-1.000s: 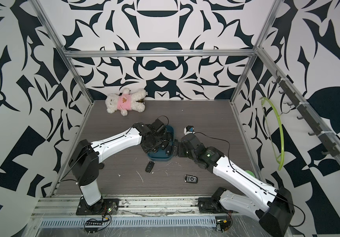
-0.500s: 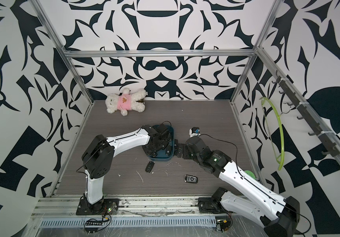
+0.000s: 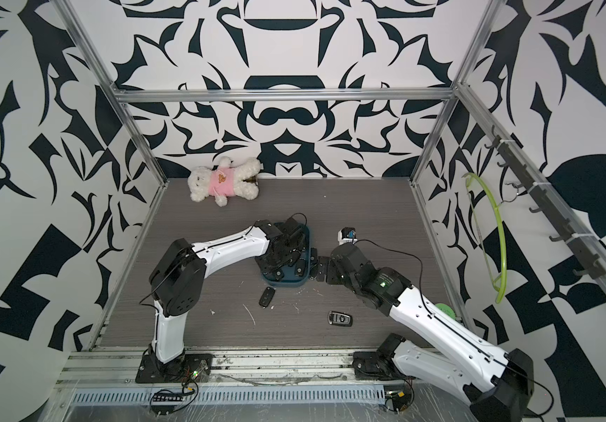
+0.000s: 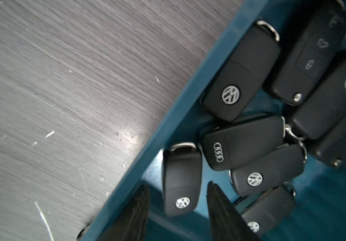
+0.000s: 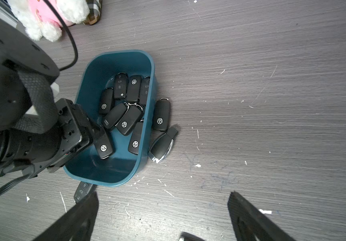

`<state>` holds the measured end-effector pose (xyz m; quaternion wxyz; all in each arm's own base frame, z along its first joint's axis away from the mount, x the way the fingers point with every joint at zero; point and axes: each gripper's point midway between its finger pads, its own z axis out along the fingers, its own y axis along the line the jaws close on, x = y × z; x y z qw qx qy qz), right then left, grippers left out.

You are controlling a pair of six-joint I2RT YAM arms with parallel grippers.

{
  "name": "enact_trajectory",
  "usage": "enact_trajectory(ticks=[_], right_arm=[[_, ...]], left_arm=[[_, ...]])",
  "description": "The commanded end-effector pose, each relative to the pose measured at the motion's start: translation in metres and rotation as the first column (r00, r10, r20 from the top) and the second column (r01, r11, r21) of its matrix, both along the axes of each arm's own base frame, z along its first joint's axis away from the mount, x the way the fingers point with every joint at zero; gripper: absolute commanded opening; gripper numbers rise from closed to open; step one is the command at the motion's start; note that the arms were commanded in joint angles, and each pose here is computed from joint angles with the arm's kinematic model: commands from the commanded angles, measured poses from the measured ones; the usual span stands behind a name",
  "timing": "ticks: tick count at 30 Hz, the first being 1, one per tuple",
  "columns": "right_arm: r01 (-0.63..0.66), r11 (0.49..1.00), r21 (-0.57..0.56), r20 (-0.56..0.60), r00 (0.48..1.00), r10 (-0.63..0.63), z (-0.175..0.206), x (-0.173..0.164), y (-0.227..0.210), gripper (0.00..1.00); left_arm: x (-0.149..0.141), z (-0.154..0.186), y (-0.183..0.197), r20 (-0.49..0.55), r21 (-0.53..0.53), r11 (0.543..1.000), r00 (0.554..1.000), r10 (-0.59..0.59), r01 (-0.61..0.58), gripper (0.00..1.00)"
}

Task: Place the car key into the storage box
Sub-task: Place the car key in the storage box.

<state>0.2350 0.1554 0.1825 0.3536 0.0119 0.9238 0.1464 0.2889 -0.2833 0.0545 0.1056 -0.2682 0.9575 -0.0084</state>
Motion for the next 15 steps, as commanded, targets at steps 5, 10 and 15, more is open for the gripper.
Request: enact_trajectory(ticks=[5,10,15], right_arm=[[0.016,1.000,-0.020,-0.001,1.000,-0.016,-0.002,0.001,-0.004,1.00],[0.004,0.999,-0.035,-0.047,0.999,-0.006,-0.014,-0.001,-0.002,1.00],[0.003,0.998,-0.058,-0.117,0.993,-0.010,-0.035,-0.007,-0.002,1.00]], left_arm=[[0.002,0.000,-0.002,-0.008,0.001,1.000,1.000,-0.025,0.025,0.52],[0.008,0.022,-0.003,0.043,-0.009,0.998,0.997,-0.067,0.068,0.56],[0.015,0.050,-0.006,0.118,-0.025,0.989,0.983,-0.141,0.145,0.64]])
